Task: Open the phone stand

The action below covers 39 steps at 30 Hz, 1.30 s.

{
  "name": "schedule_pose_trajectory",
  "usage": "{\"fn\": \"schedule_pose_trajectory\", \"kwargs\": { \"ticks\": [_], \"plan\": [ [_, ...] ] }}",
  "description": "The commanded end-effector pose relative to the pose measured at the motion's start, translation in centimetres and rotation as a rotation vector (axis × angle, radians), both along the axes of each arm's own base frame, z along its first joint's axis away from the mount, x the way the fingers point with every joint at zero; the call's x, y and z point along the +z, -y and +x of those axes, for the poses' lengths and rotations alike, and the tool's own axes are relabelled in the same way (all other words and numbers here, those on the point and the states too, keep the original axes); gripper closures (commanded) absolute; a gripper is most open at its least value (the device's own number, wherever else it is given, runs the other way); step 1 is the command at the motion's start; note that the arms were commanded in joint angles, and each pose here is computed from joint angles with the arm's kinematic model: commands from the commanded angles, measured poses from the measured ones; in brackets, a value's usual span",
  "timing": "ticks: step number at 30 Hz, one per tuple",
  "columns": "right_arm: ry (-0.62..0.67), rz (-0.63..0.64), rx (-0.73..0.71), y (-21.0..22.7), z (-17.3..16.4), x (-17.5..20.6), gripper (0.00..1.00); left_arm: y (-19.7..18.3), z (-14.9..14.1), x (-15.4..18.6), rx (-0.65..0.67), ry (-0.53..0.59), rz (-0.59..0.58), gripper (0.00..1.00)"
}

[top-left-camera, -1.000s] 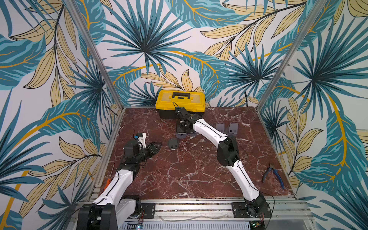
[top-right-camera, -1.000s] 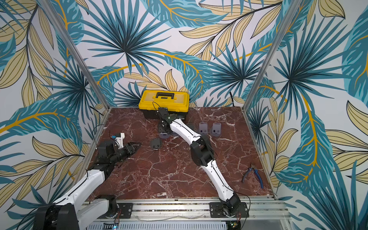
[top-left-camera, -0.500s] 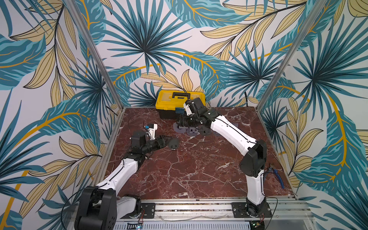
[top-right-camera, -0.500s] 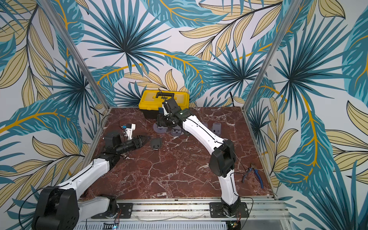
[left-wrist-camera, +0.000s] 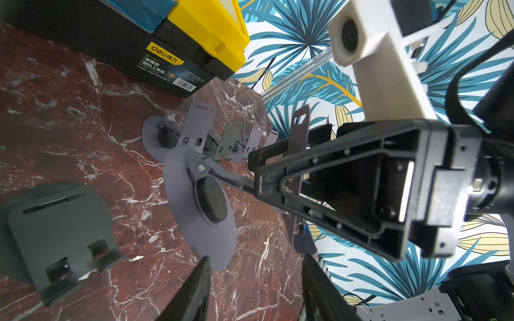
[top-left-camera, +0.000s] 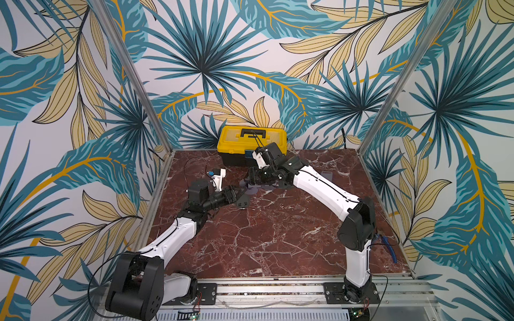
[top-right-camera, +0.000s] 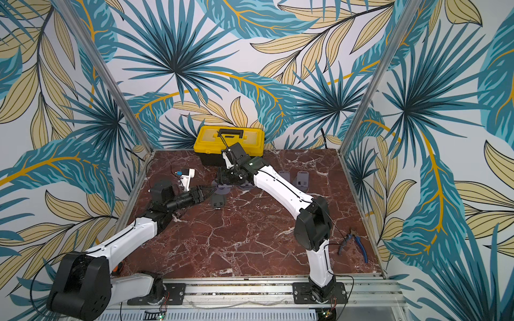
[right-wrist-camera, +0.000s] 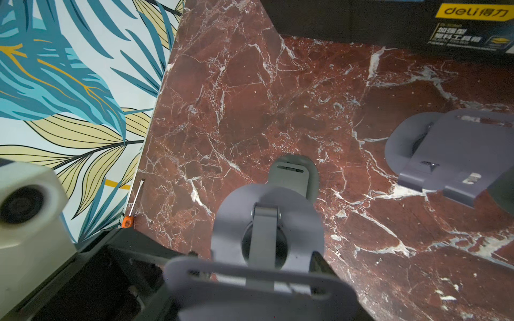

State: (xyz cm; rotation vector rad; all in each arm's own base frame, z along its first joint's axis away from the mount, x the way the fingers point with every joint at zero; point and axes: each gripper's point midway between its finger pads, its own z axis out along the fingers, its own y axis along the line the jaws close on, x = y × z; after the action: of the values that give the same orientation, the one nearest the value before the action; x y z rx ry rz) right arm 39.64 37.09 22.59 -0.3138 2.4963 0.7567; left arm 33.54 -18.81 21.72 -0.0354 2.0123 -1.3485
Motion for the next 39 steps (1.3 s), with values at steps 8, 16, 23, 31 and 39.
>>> {"fn": "schedule_pose_trajectory", "kwargs": {
  "ticks": [8,16,23,31,39],
  "plan": [
    [0.07,0.044,0.04,-0.3,-1.7,3.7,0.59,0.5,1.4,0.5,-0.006,0.024,-0.011,0.5],
    [0.095,0.004,0.025,0.6,-1.6,3.9,0.59,0.4,0.6,1.2,-0.01,0.033,-0.021,0.5],
    [0.108,-0.004,0.028,0.8,-1.7,4.2,0.59,-0.5,-0.5,-0.2,0.02,-0.006,0.036,0.5],
    [0.114,0.004,0.038,0.5,-1.6,4.5,0.59,-1.0,-0.7,-1.2,0.045,-0.037,0.08,0.47],
    [0.118,0.014,0.065,-0.2,-2.1,4.8,0.59,-0.9,0.7,-1.0,0.053,-0.028,0.095,0.47]
  ]
}}
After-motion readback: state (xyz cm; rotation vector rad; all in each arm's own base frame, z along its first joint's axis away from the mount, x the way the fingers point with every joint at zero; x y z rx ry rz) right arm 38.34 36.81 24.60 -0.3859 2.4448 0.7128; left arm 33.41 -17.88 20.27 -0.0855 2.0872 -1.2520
